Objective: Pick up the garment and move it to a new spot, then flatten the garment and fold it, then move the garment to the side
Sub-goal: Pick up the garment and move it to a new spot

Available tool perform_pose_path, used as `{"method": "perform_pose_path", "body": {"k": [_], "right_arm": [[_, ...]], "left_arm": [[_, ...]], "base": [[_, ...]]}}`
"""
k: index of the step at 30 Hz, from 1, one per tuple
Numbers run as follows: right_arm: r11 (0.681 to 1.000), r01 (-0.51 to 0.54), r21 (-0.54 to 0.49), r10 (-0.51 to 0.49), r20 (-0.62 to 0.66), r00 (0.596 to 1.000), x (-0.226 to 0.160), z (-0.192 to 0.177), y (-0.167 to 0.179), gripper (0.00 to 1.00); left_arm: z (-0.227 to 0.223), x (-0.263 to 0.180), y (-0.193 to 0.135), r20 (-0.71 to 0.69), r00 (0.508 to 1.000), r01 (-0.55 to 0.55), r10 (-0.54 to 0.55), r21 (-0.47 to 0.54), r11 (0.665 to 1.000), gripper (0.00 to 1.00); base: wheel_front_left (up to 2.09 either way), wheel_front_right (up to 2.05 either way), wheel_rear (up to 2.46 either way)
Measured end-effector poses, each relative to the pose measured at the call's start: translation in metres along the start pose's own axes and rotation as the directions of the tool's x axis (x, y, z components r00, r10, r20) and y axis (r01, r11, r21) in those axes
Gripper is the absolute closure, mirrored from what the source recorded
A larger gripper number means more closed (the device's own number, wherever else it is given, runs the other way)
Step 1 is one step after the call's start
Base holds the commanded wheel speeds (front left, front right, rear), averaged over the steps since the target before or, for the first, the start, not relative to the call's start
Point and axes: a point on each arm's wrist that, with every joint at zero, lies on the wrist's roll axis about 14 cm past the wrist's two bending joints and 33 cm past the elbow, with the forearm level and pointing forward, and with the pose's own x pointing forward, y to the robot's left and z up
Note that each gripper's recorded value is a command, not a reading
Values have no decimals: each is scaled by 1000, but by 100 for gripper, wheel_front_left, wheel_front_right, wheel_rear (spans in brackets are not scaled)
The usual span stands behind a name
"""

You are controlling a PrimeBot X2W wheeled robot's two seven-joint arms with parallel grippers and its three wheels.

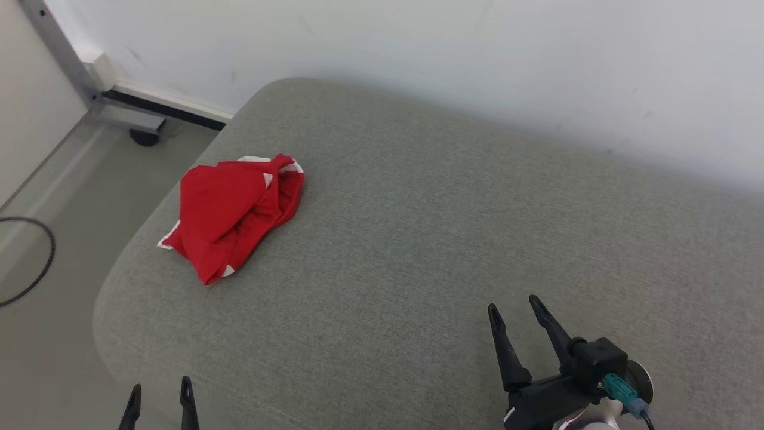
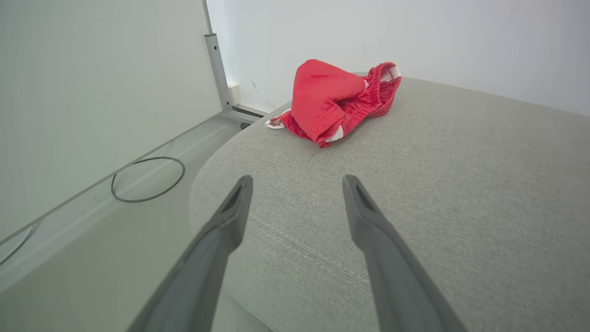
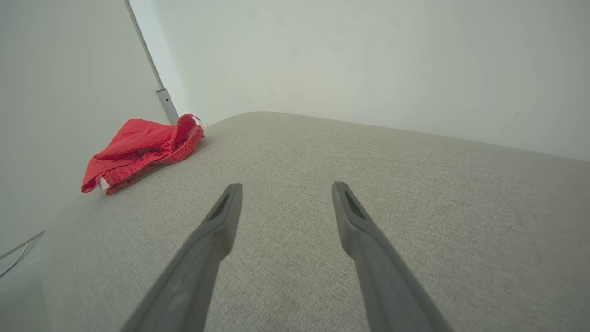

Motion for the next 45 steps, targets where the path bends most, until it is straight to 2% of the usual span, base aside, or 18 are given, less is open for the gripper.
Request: {"method": "perform_pose_path", "body": {"k": [7, 14, 20, 26, 30, 36, 40, 45], "right_arm": [[996, -86, -2, 86, -9, 996, 16, -4, 26, 0], [998, -62, -17, 61, -19, 998, 16, -9, 14, 0], [999, -37, -28, 37, -3, 999, 22, -8, 0, 0], [998, -32, -44, 34, 36, 999, 39, -3, -12, 0], [1000, -5, -27, 6, 31, 999, 42, -11, -27, 0], [999, 22, -27, -21, 31, 999, 45, -19, -47, 0], [998, 51, -42, -50, 13, 999, 40, -27, -62, 0], [994, 93, -62, -94, -15, 995, 31, -39, -84, 0]], "left_arm": [[-3, -15, 35, -13, 994, -105, 105, 3, 994, 0], [-4, -4, 31, -22, 995, -101, 102, 4, 995, 0], [5, 28, 21, -7, 997, -71, 71, 6, 997, 0], [34, 83, 17, 48, 999, -20, 16, 82, 996, 0], [37, 117, 7, 38, 999, 18, -23, 133, 991, 0], [9, 150, -6, -65, 996, 68, -58, 161, 985, 0], [-21, 159, -17, -158, 984, 104, -79, 153, 983, 0], [-48, 168, -18, -243, 968, 98, -65, 127, 987, 0]], "base": [[0, 0, 0], [0, 0, 0], [0, 0, 0], [0, 0, 0], [0, 0, 0], [0, 0, 0], [0, 0, 0], [0, 0, 0]]}}
